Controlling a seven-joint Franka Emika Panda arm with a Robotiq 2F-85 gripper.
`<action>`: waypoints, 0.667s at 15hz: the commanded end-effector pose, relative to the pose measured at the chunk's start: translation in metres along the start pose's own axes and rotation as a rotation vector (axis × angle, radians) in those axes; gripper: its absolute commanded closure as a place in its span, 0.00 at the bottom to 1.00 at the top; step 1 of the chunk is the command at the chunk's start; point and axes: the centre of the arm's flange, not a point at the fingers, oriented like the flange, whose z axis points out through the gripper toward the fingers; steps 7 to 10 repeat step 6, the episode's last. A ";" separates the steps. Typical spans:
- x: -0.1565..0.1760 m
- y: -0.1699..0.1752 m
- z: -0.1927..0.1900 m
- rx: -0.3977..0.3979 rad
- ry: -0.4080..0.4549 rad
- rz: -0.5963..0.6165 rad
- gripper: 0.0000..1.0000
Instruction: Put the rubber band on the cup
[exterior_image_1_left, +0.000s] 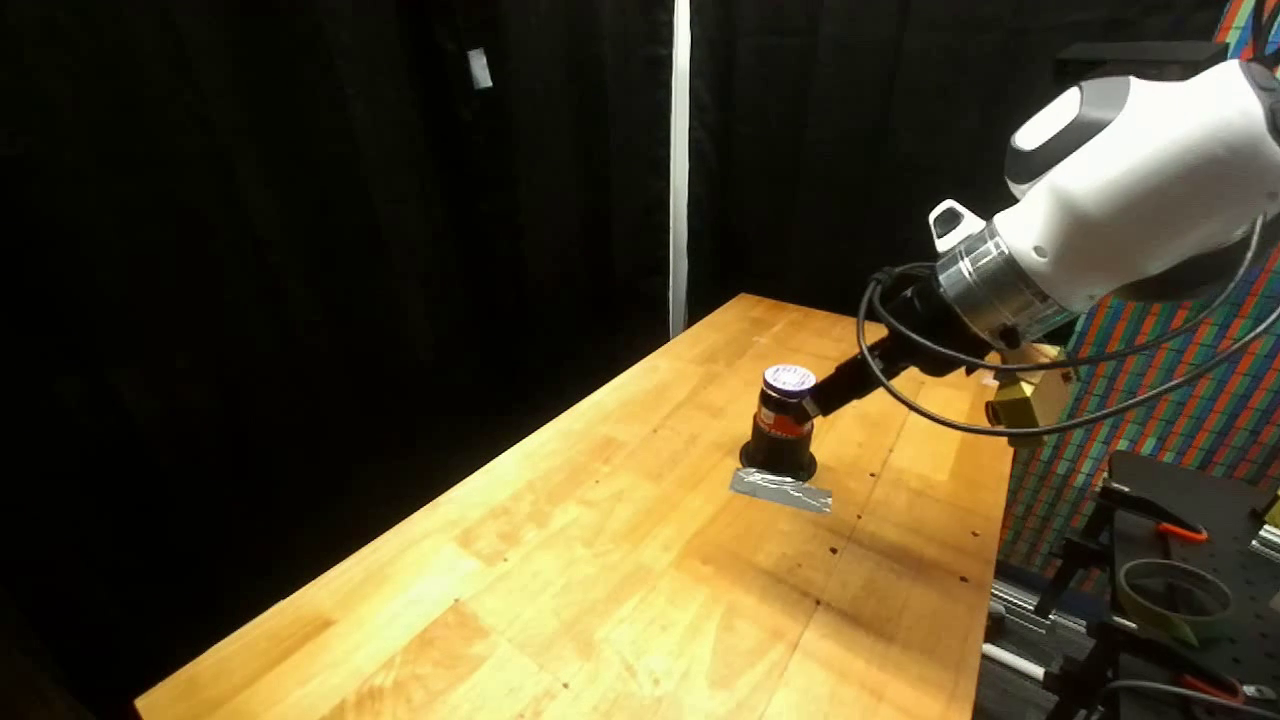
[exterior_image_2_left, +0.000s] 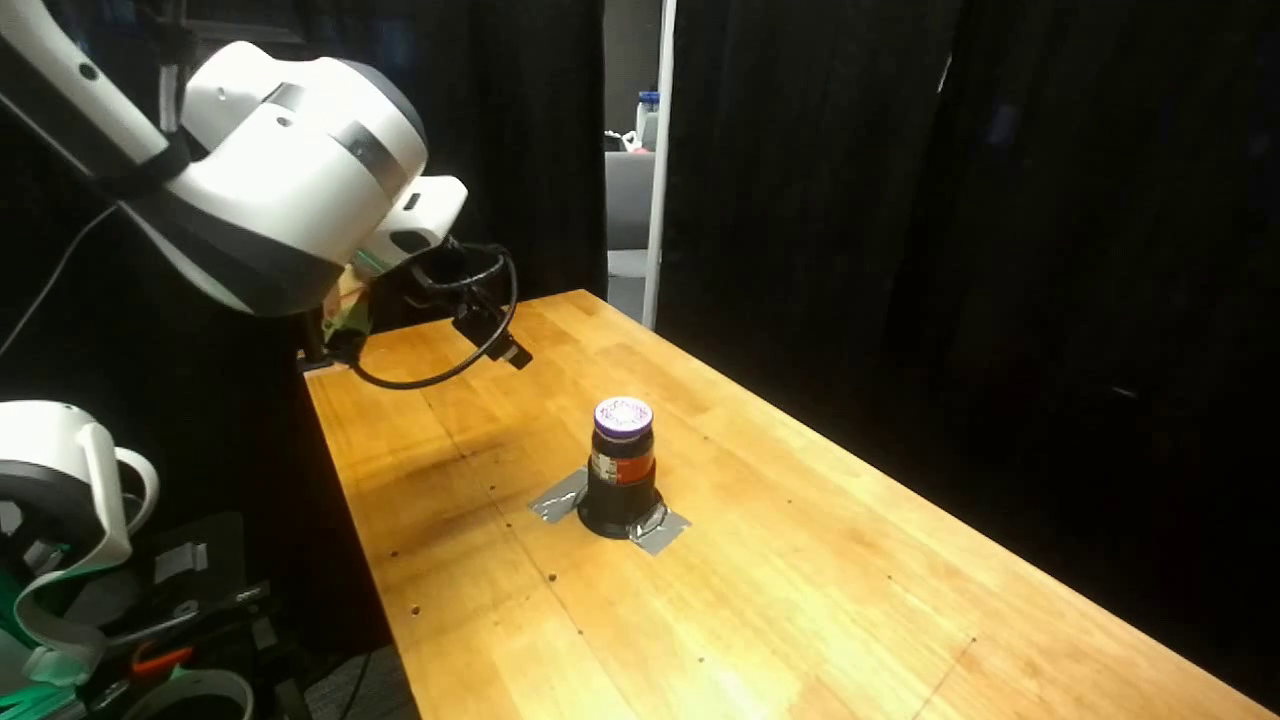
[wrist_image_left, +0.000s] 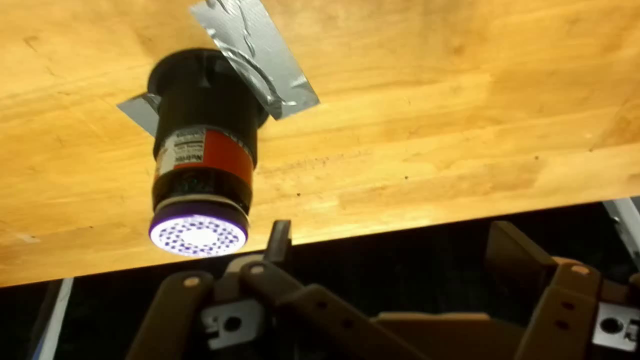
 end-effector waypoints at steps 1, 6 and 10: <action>0.048 -0.031 -0.035 -0.105 -0.152 -0.055 0.00; -0.041 0.001 0.041 -0.118 -0.256 -0.035 0.00; -0.041 0.001 0.041 -0.118 -0.256 -0.035 0.00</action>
